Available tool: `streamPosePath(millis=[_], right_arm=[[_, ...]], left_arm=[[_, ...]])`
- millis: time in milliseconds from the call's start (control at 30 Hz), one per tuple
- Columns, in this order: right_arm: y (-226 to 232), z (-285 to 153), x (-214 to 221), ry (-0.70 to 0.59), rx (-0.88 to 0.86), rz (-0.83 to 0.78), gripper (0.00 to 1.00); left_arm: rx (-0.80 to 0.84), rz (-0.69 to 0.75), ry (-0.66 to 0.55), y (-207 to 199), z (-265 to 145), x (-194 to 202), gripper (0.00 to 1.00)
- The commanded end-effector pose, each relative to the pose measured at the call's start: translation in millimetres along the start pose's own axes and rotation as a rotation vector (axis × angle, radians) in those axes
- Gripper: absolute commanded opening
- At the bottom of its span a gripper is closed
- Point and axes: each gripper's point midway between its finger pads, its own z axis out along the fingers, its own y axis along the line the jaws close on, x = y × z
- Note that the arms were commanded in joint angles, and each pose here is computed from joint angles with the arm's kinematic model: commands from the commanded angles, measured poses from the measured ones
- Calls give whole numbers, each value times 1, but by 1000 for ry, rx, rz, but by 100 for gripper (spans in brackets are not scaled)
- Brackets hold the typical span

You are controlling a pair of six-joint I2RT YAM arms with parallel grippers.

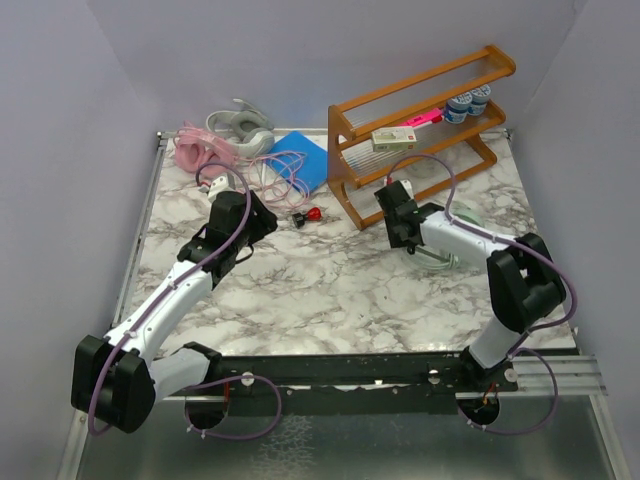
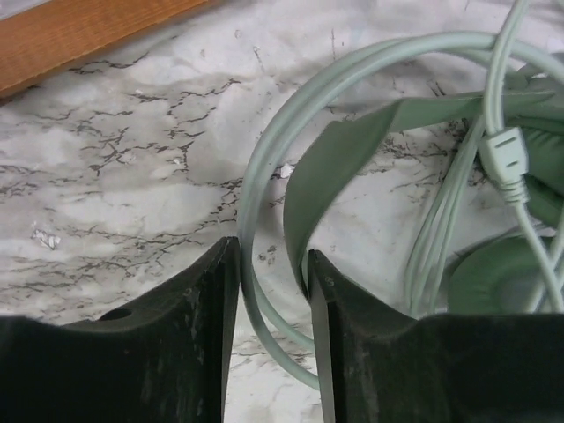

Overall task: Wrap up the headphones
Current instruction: Move the headphones to the center of the board, then pick up the headphones from the corner of the board.

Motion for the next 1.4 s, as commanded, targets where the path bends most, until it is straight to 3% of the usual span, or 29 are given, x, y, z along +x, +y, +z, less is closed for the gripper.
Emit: streamPosePath(millis=[0, 200, 267, 433, 733, 833, 867, 1133, 1367], right_arm=[[7, -20, -26, -65, -60, -19, 51], [-4, -76, -53, -175, -100, -78, 81], [-4, -97, -59, -229, -126, -90, 87], [10, -138, -67, -353, -258, -107, 87], [46, -191, -88, -567, -554, -133, 86], [49, -195, -92, -592, -572, -151, 86], [50, -195, -93, -595, -575, -161, 86], [59, -193, -94, -592, -606, -171, 86], [58, -187, -91, -580, -588, -172, 86]], left_arm=[[-40, 30, -41, 7, 0, -13, 63], [-71, 20, -72, 18, 0, -42, 64], [-84, 9, -88, 25, 3, -56, 64], [-135, -28, -131, 48, 23, -96, 64], [-293, -76, -248, 85, 73, -176, 78], [-301, -16, -274, 83, 92, -195, 98], [-292, -8, -279, 79, 99, -203, 99], [-208, -123, -359, 67, 147, -226, 99], [-262, -142, -386, 71, 176, -247, 95]])
